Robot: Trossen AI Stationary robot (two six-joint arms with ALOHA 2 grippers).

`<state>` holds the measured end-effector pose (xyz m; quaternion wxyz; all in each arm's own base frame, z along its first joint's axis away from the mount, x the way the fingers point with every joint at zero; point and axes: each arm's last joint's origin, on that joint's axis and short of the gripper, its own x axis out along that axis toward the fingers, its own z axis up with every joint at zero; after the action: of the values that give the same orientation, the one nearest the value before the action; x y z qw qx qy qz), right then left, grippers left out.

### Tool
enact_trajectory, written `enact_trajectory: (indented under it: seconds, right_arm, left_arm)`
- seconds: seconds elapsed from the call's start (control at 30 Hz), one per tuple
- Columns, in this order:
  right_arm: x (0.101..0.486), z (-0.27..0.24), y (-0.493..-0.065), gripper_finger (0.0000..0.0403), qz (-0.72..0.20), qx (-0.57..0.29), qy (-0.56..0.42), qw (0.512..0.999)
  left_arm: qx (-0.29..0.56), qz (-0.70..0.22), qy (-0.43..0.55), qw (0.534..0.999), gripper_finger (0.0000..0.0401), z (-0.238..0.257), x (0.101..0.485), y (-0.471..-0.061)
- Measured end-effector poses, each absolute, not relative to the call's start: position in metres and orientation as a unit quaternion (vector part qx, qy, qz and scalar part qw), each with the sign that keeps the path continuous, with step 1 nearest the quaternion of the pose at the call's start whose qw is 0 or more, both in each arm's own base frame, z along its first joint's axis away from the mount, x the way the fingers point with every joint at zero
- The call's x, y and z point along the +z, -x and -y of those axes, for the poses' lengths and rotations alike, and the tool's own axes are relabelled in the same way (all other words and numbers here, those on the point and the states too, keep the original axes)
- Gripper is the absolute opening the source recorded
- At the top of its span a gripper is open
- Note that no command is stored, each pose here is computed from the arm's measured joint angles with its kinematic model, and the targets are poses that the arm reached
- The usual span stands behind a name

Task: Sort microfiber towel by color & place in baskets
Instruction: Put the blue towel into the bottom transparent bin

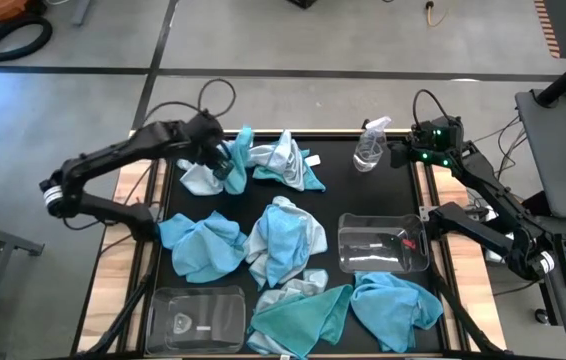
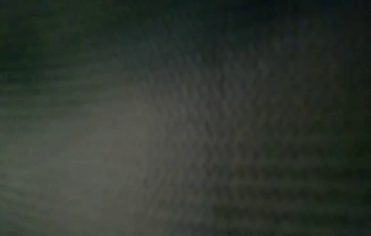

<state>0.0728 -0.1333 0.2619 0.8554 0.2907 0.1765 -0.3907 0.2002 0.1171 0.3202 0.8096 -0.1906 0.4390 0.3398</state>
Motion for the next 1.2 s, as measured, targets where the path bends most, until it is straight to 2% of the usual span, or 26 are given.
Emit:
enact_trajectory:
  seconds: [0.23,0.47,0.9,1.2]
  right_arm:
    - [0.262,0.133,-0.073,0.0068,-0.178,-0.390,-0.288,0.856]
    - [0.262,0.133,-0.073,0.0068,-0.178,-0.390,-0.288,0.856]
    - [0.262,0.133,-0.073,0.0068,-0.178,-0.389,-0.289,0.856]
    - [0.256,0.129,-0.071,0.0068,-0.205,-0.388,-0.312,0.843]
  left_arm:
    - [0.287,-0.364,0.176,0.868,0.0000,-0.077,0.367,-0.193]
    - [0.200,-0.344,0.183,0.899,0.0000,-0.025,0.380,-0.196]
    - [0.120,-0.350,0.235,0.899,0.0000,0.082,0.371,-0.190]
    - [0.075,-0.383,0.296,0.872,0.0000,0.150,0.363,-0.178]
